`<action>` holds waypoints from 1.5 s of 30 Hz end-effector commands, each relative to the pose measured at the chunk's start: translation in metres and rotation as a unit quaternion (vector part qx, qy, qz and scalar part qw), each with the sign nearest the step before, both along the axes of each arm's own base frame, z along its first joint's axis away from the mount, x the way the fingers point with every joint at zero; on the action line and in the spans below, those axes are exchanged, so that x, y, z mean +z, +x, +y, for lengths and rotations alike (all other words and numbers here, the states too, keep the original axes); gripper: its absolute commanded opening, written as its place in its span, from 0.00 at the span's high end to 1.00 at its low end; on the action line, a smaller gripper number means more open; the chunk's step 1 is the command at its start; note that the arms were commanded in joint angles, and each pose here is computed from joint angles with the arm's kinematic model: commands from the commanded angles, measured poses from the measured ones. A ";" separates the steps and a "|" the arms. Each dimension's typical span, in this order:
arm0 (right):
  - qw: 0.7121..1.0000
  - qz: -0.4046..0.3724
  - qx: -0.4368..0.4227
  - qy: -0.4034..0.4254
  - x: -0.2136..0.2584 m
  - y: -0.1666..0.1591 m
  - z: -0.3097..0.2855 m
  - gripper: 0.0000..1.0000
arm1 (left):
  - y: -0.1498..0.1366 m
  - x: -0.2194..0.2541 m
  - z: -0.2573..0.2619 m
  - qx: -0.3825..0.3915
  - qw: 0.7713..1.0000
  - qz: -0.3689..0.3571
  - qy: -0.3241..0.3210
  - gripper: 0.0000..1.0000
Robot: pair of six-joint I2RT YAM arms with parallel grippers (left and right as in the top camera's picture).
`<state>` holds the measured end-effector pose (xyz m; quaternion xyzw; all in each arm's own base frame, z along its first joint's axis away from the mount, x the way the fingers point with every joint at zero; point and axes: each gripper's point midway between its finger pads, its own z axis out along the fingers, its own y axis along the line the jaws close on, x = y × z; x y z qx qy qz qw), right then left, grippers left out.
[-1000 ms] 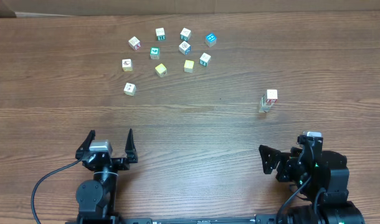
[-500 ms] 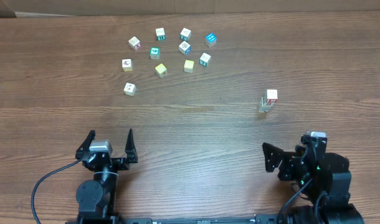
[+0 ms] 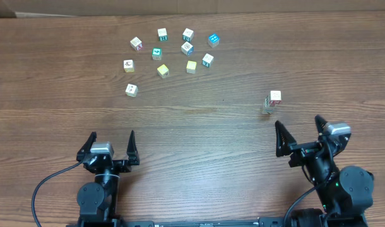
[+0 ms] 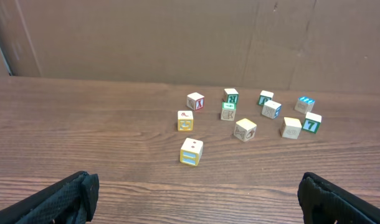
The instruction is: Form a tower
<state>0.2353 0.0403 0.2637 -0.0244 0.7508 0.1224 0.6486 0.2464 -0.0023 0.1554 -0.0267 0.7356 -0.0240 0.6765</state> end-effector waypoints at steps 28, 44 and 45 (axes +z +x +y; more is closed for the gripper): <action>0.978 -0.203 0.023 -0.035 -0.027 -0.003 0.011 0.00 | 0.000 0.001 -0.001 -0.003 1.000 -0.004 0.005 0.00; 0.997 -0.064 -0.028 -0.046 -0.093 0.009 -0.008 0.00 | 0.000 0.001 -0.001 -0.003 1.000 -0.004 0.005 0.00; 0.997 -0.064 -0.028 -0.045 -0.093 0.009 -0.008 0.00 | 0.000 0.001 -0.001 -0.003 1.000 -0.004 0.005 0.00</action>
